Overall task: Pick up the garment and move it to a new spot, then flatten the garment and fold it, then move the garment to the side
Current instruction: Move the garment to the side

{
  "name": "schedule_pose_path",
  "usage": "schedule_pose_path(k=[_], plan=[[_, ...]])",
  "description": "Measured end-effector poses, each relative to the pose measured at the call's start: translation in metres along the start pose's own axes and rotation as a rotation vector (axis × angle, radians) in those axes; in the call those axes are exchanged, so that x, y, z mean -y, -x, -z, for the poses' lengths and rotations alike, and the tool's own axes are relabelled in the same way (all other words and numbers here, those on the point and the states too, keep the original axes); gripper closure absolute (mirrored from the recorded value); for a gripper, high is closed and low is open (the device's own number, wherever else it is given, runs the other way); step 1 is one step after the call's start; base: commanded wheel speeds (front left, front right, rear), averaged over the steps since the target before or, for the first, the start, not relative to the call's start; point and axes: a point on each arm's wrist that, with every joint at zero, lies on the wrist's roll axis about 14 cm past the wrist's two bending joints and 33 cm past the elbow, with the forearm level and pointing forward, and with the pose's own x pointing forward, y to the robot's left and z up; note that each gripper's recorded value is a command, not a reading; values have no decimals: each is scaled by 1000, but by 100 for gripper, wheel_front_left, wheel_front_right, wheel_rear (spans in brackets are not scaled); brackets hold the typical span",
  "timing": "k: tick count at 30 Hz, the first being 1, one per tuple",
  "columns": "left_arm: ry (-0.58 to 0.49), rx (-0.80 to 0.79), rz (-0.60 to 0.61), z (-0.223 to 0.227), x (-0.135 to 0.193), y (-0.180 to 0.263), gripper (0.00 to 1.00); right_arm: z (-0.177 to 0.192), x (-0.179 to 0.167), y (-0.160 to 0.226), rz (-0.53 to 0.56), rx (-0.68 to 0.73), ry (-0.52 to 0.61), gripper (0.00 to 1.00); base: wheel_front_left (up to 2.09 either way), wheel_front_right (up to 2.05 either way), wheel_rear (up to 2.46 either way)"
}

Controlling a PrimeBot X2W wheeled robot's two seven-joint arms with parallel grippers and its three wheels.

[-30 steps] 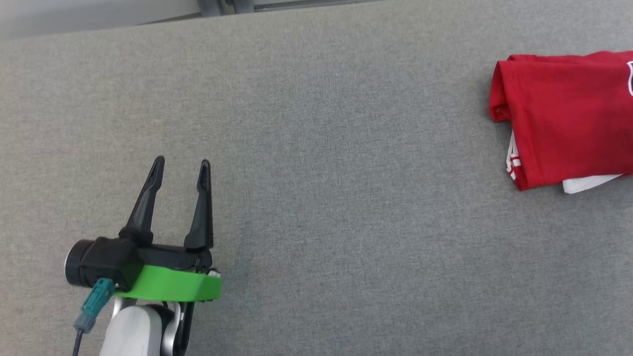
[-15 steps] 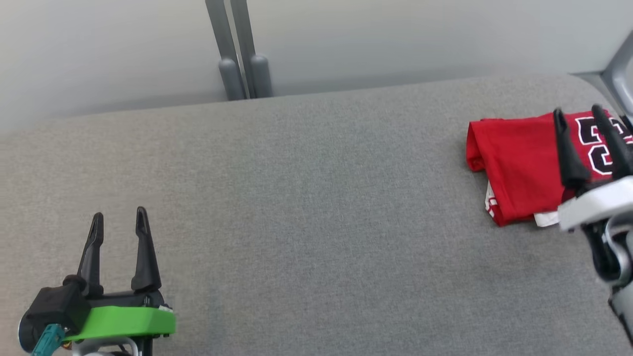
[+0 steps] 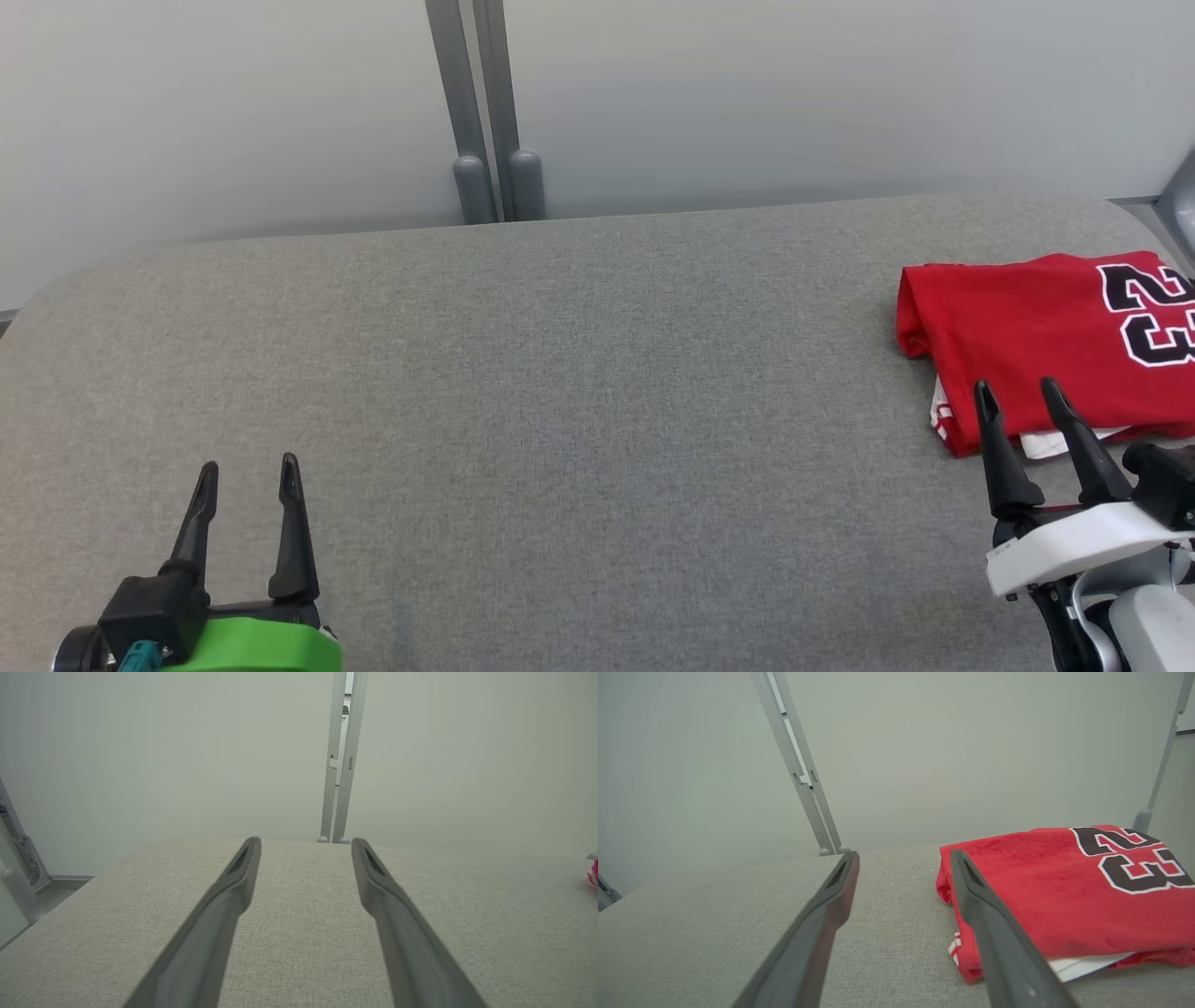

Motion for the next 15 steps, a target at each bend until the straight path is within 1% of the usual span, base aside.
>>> schedule_pose_path(k=[15], plan=[[-18, -9, 29, 2, 9, 2, 0, 3, -8, 0, -26, -12, 7, 0, 0, 0, 0]])
